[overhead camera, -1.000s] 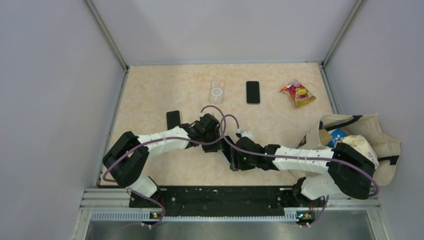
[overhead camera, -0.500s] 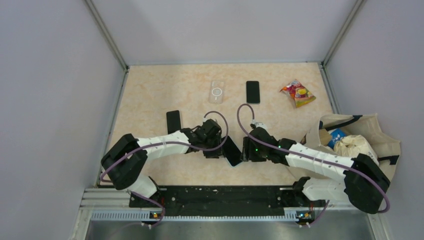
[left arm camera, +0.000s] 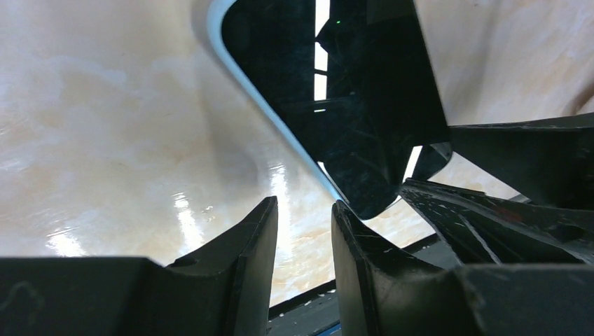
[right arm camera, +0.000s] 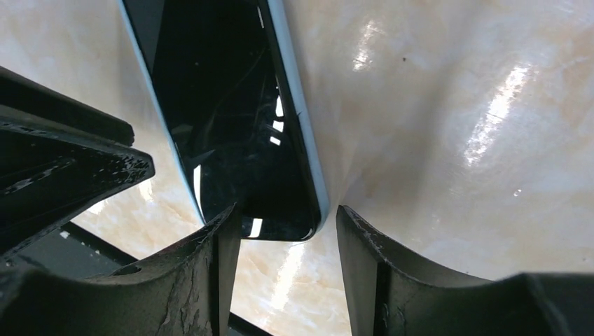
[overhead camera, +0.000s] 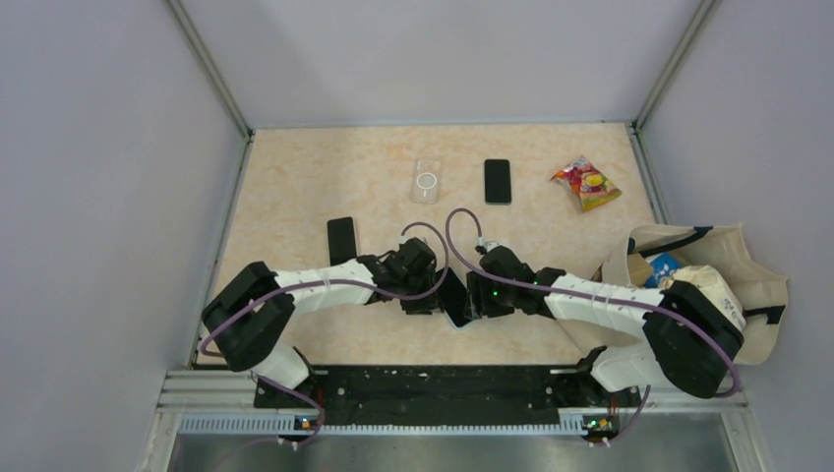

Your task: Put the phone into the phone case

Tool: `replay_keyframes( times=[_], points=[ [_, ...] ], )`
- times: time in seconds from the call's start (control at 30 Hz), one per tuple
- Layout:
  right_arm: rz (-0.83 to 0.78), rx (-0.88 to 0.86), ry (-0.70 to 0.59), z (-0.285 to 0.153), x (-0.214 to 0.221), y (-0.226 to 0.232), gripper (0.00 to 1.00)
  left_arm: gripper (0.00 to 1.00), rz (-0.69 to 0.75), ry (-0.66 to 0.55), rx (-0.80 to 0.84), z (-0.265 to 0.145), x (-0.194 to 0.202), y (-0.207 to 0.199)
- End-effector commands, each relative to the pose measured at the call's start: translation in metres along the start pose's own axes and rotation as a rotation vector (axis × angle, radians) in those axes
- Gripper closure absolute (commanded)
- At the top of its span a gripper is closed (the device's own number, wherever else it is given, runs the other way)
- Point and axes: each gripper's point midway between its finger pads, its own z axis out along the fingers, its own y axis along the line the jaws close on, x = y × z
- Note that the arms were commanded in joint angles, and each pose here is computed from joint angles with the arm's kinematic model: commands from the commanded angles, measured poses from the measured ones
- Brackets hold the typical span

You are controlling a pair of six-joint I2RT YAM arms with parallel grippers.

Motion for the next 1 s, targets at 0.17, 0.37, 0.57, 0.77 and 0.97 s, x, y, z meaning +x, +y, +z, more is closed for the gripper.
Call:
replay_keyframes(
  times=[0.17,0.37,0.57,0.77,0.97],
  points=[
    [-0.05,-0.129,-0.032,0.001,-0.011,0.052,0.5,0.6,-0.021,-0.064,-0.009,-0.01,-0.006,0.013],
    [-0.029,-0.143,-0.01,-0.001,0.003,0.073,0.51,0.6,-0.031,-0.078,-0.011,-0.016,-0.007,0.02],
    [0.019,-0.02,-0.049,-0.008,-0.003,0.047,0.51,0.6,-0.026,-0.068,-0.009,-0.016,-0.006,0.019],
    [0.061,0.021,-0.081,-0.013,-0.013,0.037,0.6,0.61,-0.021,-0.041,-0.001,-0.009,0.0,0.017],
    [0.053,0.016,-0.058,-0.009,-0.014,0.043,0.73,0.61,-0.02,-0.031,-0.002,-0.006,0.002,0.016]
  ],
)
